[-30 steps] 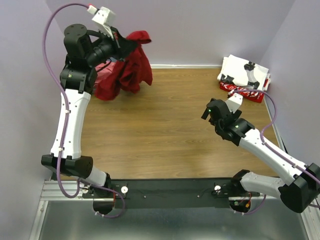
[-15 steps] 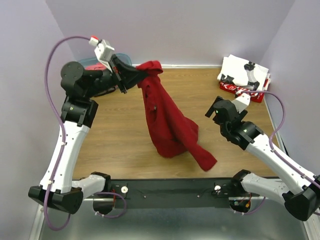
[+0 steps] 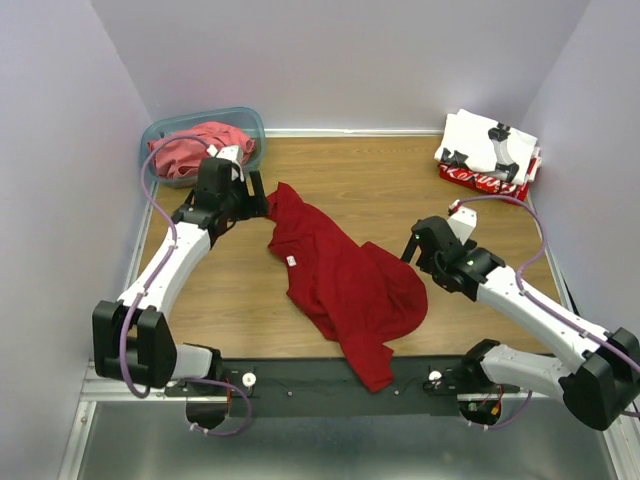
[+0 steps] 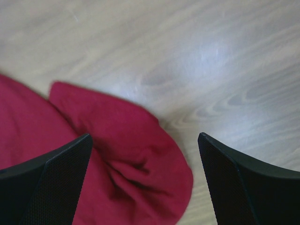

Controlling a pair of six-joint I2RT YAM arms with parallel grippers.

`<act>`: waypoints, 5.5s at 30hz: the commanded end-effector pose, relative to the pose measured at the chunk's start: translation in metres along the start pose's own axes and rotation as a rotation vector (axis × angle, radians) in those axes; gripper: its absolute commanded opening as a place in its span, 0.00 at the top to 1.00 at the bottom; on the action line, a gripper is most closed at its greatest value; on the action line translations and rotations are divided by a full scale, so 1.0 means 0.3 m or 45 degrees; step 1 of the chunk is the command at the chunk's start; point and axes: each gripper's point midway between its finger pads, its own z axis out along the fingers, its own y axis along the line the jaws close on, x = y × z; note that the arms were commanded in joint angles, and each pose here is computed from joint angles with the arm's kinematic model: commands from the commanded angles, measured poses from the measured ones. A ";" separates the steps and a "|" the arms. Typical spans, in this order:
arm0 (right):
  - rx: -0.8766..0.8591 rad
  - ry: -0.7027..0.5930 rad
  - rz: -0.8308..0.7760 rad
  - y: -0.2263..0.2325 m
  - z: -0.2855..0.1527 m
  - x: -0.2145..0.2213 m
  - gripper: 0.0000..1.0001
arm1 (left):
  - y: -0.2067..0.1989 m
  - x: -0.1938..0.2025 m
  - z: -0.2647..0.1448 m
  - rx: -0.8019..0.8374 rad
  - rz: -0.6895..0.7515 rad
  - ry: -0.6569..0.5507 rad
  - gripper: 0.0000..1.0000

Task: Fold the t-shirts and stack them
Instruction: Move the tshirt to the center of the board, then flatten the tshirt out

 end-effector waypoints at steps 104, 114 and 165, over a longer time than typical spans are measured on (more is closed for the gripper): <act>0.230 0.101 0.024 0.012 0.146 0.012 0.23 | -0.474 0.636 -0.202 0.461 0.072 0.488 0.36; 0.200 0.132 0.073 0.010 0.140 0.035 0.23 | -0.537 0.905 -0.253 0.510 0.127 0.751 0.48; 0.150 0.138 0.147 -0.055 0.090 0.050 0.21 | -0.473 1.017 -0.179 0.180 0.294 0.793 0.60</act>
